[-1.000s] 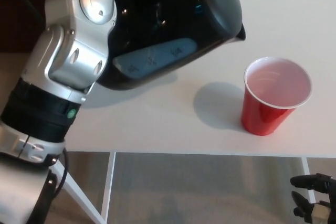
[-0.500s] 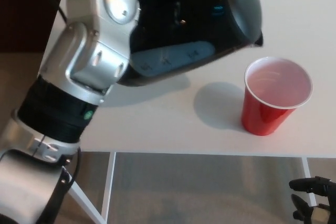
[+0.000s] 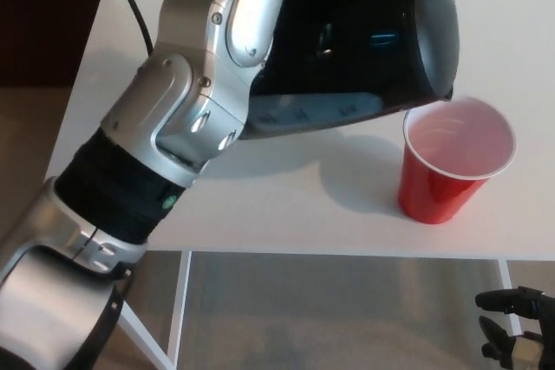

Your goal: The robot walk towards a table in front and uses its left hand to pick up the pot from the base and pour water to the cup on the right hand side

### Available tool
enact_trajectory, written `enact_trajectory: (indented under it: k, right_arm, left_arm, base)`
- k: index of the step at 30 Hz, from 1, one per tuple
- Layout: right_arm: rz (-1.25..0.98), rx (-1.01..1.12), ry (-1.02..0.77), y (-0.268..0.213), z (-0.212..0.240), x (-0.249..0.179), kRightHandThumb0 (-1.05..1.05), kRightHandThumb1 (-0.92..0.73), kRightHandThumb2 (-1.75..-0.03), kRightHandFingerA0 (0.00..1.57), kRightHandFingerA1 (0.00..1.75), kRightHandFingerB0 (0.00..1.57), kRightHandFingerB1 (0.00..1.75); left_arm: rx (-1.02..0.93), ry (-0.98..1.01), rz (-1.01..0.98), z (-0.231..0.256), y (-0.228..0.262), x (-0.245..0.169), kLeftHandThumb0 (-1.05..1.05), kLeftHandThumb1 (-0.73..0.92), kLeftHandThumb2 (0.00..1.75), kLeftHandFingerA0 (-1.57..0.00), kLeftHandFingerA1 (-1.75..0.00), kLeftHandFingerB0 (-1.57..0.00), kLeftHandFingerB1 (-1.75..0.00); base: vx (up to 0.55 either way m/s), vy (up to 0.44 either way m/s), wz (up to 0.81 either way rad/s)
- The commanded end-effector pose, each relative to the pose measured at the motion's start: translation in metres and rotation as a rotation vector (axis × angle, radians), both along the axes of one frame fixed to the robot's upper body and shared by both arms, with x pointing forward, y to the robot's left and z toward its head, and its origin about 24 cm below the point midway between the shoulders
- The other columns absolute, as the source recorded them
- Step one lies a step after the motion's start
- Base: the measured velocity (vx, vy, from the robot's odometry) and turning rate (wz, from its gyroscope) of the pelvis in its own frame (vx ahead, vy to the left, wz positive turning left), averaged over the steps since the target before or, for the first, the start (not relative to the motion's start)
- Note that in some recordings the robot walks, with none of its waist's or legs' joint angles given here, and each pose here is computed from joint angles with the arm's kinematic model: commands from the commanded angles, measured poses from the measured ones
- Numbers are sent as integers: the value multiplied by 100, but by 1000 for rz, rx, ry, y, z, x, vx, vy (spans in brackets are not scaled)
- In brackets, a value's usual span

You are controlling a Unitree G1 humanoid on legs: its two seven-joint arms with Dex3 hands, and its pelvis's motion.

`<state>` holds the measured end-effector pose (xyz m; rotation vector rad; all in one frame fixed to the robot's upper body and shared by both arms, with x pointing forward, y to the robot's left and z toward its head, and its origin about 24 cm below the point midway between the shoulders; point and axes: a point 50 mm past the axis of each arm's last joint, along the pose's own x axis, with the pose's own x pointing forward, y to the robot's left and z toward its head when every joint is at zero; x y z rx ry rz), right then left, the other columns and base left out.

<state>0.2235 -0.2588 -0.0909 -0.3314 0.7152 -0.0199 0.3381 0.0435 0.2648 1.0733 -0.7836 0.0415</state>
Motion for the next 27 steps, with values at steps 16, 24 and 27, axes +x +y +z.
enact_trajectory:
  k: [16,24,27]
  right_arm:
    - [1,-29,7,-5,3,3,-50,-55,-79,62,92,50,79]
    - [9,-30,2,-6,5,5,-50,-52,-80,61,93,48,77]
    - [3,-25,1,-6,5,6,-50,-53,-82,61,92,50,78]
  left_arm:
    - [181,-329,-65,37,-13,-11,-28,61,58,-102,-161,-90,-60]
    - [200,-385,-79,40,-16,-15,-30,61,58,-107,-155,-88,-50]
    - [230,-412,-80,41,-16,-16,-30,59,58,-106,-154,-88,-51]
  base:
    - [0,0,0]
    - [0,0,0]
    - [0,0,0]
